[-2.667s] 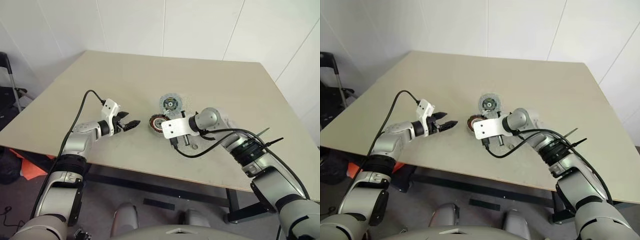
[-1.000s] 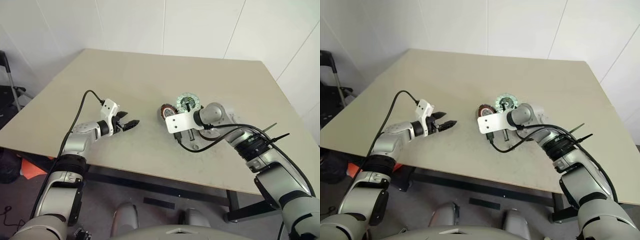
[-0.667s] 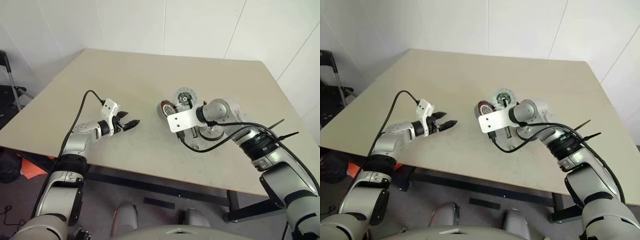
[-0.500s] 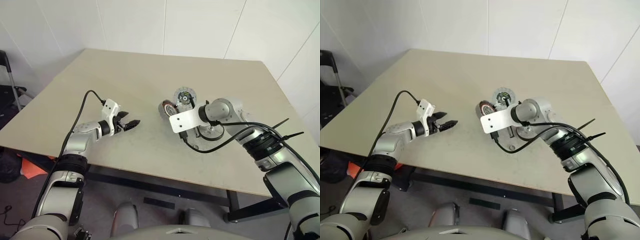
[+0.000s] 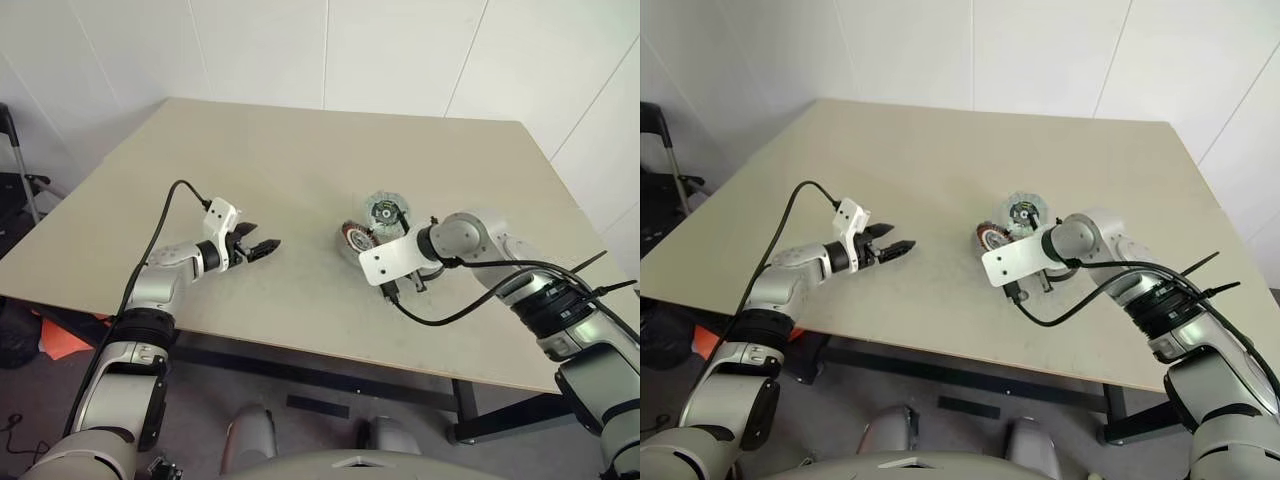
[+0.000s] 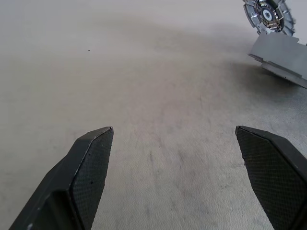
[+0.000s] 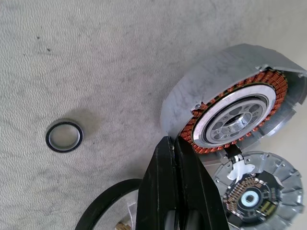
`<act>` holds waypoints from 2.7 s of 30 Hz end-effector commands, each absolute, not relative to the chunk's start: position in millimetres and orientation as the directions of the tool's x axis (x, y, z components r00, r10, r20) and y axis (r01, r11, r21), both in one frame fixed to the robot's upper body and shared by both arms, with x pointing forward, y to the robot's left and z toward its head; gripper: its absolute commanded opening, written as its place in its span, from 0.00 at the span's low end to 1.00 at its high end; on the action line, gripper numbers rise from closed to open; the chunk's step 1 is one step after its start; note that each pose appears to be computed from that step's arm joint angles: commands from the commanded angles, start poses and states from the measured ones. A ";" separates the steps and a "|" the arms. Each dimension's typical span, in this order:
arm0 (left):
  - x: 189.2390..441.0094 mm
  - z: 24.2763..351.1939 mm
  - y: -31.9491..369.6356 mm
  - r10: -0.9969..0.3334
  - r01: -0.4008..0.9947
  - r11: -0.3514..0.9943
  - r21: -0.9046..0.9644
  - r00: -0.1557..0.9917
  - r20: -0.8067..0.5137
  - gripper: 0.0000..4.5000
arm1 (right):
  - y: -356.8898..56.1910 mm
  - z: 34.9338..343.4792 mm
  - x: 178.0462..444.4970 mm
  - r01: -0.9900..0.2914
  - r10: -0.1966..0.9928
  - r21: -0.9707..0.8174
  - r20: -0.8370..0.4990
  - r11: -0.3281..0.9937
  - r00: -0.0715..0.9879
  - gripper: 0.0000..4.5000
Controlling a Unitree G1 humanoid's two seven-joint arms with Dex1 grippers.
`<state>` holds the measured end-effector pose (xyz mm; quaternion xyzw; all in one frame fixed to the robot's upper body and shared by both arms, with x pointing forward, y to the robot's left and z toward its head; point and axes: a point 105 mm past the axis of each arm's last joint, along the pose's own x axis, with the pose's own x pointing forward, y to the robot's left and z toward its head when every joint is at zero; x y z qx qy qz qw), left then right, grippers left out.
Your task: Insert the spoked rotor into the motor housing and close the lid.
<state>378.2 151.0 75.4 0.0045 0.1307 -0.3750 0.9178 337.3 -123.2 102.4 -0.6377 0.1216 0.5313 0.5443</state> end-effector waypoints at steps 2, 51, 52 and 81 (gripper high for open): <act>383.9 90.5 151.6 -0.688 0.693 0.719 -0.057 0.697 -0.201 0.96 | -108.6 124.1 336.5 -0.675 0.483 -0.633 -0.758 -0.380 0.439 0.00; 367.8 92.9 106.2 -0.835 0.824 0.543 -0.162 0.509 -0.209 0.96 | -151.8 85.4 267.9 -0.802 0.650 -0.134 -0.516 0.583 0.558 0.43; 366.6 92.7 103.6 -0.840 0.829 0.535 -0.164 0.501 -0.207 0.96 | -154.2 82.3 268.2 -0.796 0.638 -0.137 -0.525 0.590 0.563 0.43; 363.5 89.6 97.7 -0.850 0.843 0.516 -0.153 0.483 -0.209 0.96 | -176.7 68.3 277.3 -0.710 0.555 -0.102 -0.550 0.697 0.624 0.43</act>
